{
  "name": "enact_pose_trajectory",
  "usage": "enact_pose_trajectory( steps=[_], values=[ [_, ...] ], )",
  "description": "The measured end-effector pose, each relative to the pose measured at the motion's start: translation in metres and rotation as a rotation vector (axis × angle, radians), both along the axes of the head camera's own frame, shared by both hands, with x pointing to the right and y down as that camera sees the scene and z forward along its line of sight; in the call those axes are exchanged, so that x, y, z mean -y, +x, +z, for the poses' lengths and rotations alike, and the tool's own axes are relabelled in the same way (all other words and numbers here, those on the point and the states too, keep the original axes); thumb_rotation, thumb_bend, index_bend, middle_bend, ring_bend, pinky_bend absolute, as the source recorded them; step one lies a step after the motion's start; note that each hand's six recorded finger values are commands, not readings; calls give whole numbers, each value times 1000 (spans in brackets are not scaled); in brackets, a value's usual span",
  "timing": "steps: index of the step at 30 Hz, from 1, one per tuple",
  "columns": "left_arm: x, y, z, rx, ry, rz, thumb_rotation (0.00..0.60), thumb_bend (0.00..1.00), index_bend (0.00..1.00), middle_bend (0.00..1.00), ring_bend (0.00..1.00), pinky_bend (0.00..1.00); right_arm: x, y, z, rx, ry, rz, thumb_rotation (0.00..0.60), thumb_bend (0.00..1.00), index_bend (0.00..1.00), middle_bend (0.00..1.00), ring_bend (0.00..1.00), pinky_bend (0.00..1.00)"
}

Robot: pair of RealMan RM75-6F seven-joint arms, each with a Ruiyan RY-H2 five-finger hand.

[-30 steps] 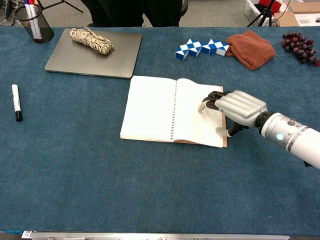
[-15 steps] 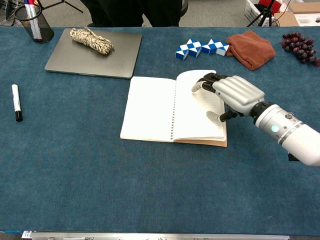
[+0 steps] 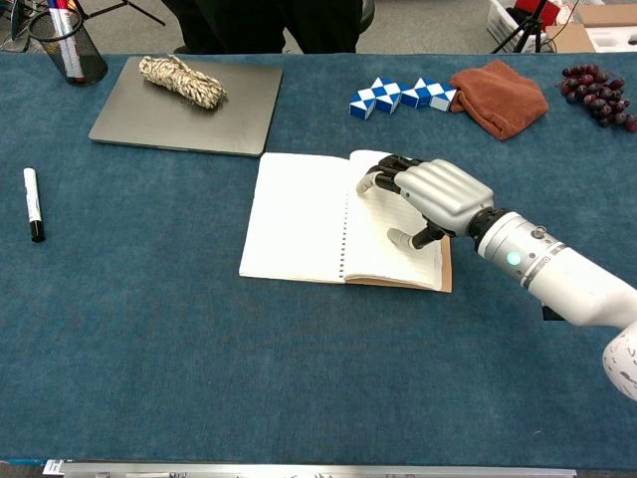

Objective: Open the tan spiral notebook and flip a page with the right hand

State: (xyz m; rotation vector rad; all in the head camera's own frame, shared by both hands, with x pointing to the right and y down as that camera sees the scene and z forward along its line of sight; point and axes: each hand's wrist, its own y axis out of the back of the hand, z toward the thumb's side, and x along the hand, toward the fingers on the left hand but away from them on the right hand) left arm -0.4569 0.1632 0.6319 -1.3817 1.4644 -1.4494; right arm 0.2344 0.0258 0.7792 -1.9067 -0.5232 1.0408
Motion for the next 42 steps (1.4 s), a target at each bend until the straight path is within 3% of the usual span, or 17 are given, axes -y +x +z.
enact_pose_trajectory(
  steps=[16, 22, 33, 42],
  values=[
    [0, 0, 0, 0, 5, -2, 600, 60, 268, 232, 202, 370, 2, 10, -3, -180, -54, -115, 600, 321, 242, 199, 82, 173],
    [0, 1, 0, 1, 4, 1, 600, 60, 268, 232, 202, 371, 3, 15, -6, -241, -82, -109, 600, 322, 242, 200, 82, 172],
    [4, 1, 0, 3, 1, 4, 600, 60, 268, 232, 202, 371, 7, -5, -21, -79, -28, -70, 600, 322, 242, 200, 82, 172],
    [0, -1, 0, 0, 3, -7, 600, 60, 268, 232, 202, 371, -10, -21, -20, -5, -69, -152, 600, 323, 242, 200, 82, 172]
  ],
)
